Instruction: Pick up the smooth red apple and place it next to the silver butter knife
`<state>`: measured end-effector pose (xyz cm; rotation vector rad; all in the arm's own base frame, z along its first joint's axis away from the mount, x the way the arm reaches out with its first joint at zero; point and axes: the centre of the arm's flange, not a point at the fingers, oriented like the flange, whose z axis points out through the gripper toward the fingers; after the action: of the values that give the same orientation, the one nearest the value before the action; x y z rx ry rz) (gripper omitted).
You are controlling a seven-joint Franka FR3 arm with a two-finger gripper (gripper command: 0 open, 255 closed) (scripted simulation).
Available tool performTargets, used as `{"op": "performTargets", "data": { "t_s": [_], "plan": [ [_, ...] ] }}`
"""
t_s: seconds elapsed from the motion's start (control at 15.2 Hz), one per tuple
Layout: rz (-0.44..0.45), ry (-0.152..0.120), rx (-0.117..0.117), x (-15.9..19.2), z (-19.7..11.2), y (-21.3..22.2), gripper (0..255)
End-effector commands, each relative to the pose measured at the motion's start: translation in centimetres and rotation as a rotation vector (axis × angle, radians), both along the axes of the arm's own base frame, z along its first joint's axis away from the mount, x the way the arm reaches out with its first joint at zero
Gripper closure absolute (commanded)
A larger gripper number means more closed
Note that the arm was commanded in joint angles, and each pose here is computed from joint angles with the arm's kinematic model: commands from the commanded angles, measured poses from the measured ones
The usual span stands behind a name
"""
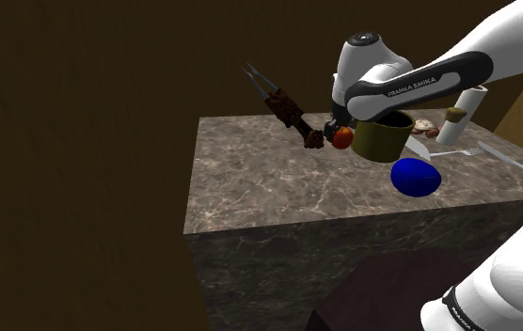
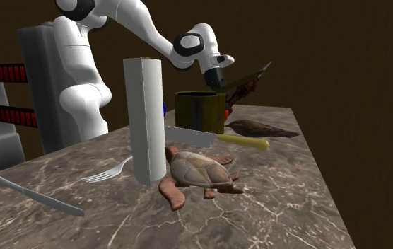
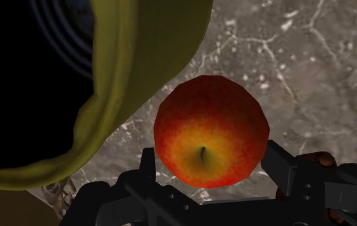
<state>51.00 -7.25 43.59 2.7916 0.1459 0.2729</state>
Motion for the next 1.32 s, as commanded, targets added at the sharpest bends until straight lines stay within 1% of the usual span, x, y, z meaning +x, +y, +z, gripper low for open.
{"op": "performTargets", "data": {
  "t_s": [0.0, 0.2, 1.25],
  "plan": [
    [0.001, 0.007, 0.002, -0.1, -0.3, 0.1, 255],
    [0.001, 0.007, 0.001, 0.0, -0.3, 0.2, 255],
    [0.001, 0.007, 0.001, 0.0, 8.2, 0.2, 255]
  ]
}}
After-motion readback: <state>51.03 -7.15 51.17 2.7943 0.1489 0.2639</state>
